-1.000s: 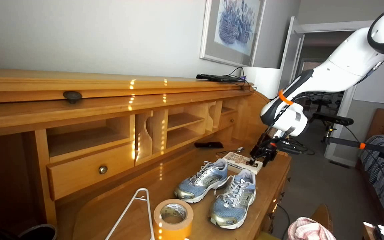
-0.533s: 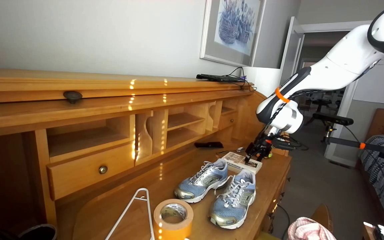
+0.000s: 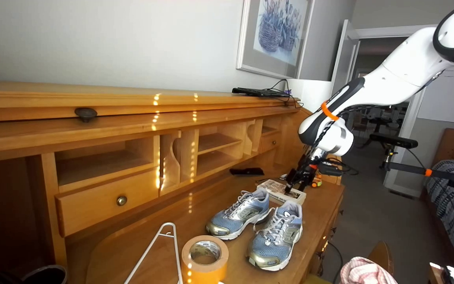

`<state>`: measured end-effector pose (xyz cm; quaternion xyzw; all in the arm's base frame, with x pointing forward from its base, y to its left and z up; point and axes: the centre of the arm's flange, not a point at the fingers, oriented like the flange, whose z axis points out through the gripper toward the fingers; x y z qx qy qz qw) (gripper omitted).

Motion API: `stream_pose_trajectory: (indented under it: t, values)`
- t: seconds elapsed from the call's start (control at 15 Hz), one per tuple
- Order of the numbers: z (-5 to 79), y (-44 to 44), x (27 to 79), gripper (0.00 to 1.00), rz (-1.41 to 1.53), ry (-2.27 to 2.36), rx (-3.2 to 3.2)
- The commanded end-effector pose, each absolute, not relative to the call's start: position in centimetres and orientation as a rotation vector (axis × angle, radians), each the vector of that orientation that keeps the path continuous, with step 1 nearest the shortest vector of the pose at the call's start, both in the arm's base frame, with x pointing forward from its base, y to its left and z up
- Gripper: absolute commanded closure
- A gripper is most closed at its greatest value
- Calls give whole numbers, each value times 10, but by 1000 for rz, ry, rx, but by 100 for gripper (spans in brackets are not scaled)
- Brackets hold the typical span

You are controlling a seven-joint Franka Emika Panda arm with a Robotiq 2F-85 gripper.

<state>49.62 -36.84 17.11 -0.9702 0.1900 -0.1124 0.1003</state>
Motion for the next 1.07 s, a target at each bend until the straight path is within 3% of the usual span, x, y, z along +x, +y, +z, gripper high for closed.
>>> stream_pose_trajectory:
  t: [0.0, 1.0]
  values:
    - [188, -360, 497, 0, -292, 509, -2887]
    - [208, -275, 532, 0, 223, 60, -3320]
